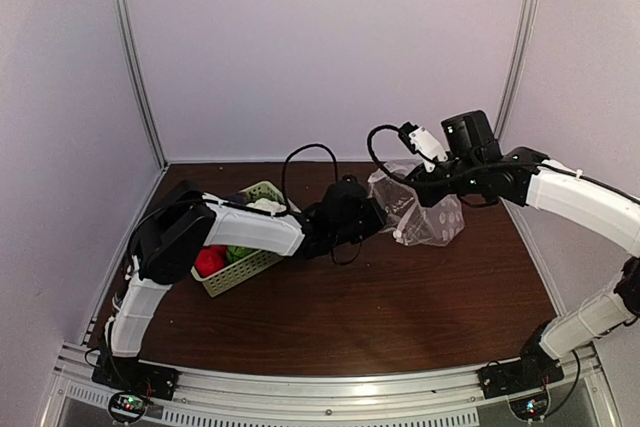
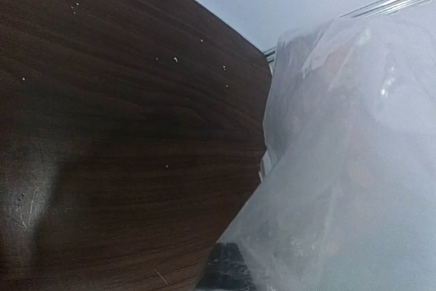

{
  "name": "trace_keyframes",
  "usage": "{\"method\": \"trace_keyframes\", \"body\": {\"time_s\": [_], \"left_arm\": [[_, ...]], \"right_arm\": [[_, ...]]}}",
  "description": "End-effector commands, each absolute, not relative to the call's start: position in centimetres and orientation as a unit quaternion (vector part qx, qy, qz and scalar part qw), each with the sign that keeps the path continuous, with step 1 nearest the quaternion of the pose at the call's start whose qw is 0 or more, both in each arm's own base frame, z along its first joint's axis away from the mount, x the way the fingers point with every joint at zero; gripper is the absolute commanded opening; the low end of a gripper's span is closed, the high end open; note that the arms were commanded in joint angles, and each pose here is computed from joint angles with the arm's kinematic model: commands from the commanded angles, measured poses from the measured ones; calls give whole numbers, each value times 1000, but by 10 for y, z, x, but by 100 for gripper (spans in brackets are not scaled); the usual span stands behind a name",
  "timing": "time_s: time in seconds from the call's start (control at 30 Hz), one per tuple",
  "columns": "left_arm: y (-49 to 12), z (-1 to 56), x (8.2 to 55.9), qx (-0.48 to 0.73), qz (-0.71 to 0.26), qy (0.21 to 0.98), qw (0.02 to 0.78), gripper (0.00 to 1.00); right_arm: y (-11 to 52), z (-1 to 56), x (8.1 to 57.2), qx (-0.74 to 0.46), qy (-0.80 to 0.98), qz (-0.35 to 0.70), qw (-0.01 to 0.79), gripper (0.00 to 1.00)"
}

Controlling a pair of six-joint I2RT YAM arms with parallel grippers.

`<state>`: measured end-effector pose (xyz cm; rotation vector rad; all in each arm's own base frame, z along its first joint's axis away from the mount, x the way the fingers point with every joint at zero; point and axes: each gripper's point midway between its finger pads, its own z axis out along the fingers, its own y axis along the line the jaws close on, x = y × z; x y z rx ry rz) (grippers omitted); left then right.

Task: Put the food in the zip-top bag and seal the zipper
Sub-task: Adjust the zipper food storage bag at the center of the board.

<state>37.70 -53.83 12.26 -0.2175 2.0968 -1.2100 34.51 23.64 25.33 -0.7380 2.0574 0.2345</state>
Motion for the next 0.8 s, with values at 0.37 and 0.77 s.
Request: {"method": "trace_keyframes", "body": {"time_s": [0.37, 0.77], "left_arm": [[-526, 256, 352, 34, -550, 705, 446, 40], [-404, 209, 312, 103, -314, 828, 453, 70]], "right_arm": [[205, 233, 382, -264, 851, -10, 454, 0], [193, 230, 399, -253, 843, 29, 473, 0]]}}
